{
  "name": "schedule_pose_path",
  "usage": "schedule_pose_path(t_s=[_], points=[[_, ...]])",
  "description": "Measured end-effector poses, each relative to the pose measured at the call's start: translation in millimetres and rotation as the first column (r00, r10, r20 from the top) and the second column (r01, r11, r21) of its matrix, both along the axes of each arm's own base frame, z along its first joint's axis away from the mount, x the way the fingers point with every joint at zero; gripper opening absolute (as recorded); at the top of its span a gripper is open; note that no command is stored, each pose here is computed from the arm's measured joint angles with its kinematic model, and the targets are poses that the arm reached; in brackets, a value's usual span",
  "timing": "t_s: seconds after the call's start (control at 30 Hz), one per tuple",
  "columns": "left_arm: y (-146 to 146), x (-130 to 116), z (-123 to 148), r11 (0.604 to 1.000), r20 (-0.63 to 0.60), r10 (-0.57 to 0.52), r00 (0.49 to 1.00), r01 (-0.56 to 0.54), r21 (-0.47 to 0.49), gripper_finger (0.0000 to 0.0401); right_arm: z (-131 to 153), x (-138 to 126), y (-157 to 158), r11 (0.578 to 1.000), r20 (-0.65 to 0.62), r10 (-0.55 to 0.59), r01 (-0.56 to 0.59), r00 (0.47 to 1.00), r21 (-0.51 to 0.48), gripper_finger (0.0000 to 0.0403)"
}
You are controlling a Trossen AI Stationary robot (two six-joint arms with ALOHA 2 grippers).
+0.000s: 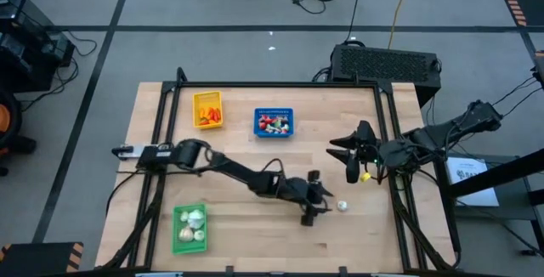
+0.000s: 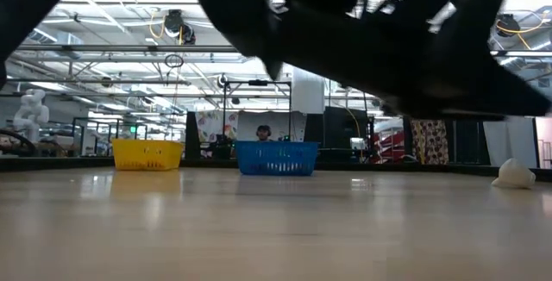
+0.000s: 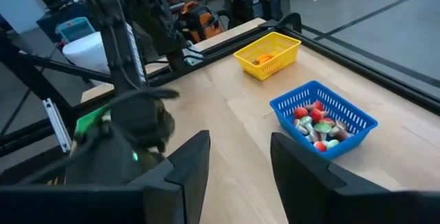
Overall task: Sort produce into baskets
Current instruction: Put the garlic into the green bin
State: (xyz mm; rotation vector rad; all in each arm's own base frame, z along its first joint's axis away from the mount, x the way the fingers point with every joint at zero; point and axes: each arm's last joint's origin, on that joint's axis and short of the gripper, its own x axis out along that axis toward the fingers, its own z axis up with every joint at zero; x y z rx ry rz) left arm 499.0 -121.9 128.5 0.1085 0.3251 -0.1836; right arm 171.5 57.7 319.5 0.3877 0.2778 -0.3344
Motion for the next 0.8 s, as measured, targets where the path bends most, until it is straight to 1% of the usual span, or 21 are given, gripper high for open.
schedule_pose_path(t_s=[0.13,0.2,0.33,0.4,0.5,0.53,0.67,0.77,0.8], points=[[0,23,-13,0.997,0.014,-0.071,0.997,0.071,-0.031,0.0231,0,0,0,1.0,-0.005,0.004,-0.004,1.0,-0.014,0.0146],[-1,33,-18,0.996,0.029,-0.084,0.996,0.085,-0.037,0.0231,-1,0,0,1.0,-0.011,0.005,-0.005,1.0,-0.016,0.0146],[-3,45,-13,0.995,0.075,-0.091,0.993,0.094,-0.038,0.0231,-2,-1,0,1.0,-0.024,0.001,-0.002,1.0,-0.01,0.0146],[-3,47,-12,0.995,0.092,-0.102,0.991,0.103,-0.006,0.0231,-3,-1,-1,1.0,-0.034,-0.001,0.001,0.999,-0.008,0.0146],[-4,49,-14,0.99,0.131,-0.129,0.983,0.12,0.072,0.0231,-5,-2,-1,1.0,-0.051,-0.007,0.007,0.999,-0.003,0.0146],[-4,49,-14,0.989,0.136,-0.133,0.982,0.123,0.082,0.0231,-5,-2,-1,1.0,-0.051,-0.009,0.009,0.999,0.0,0.0146],[0,50,-14,0.992,0.13,-0.112,0.985,0.102,0.08,0.0238,-5,-2,-1,1.0,-0.046,-0.009,0.01,0.999,0.004,0.0146],[10,52,-15,0.995,0.125,-0.072,0.99,0.063,0.076,0.0262,-4,-2,-1,1.0,-0.038,-0.01,0.01,0.999,0.007,0.0146],[12,52,-14,0.997,0.125,-0.059,0.99,0.052,0.056,0.0273,-4,-2,-1,1.0,-0.032,-0.01,0.011,0.999,0.009,0.0146]])
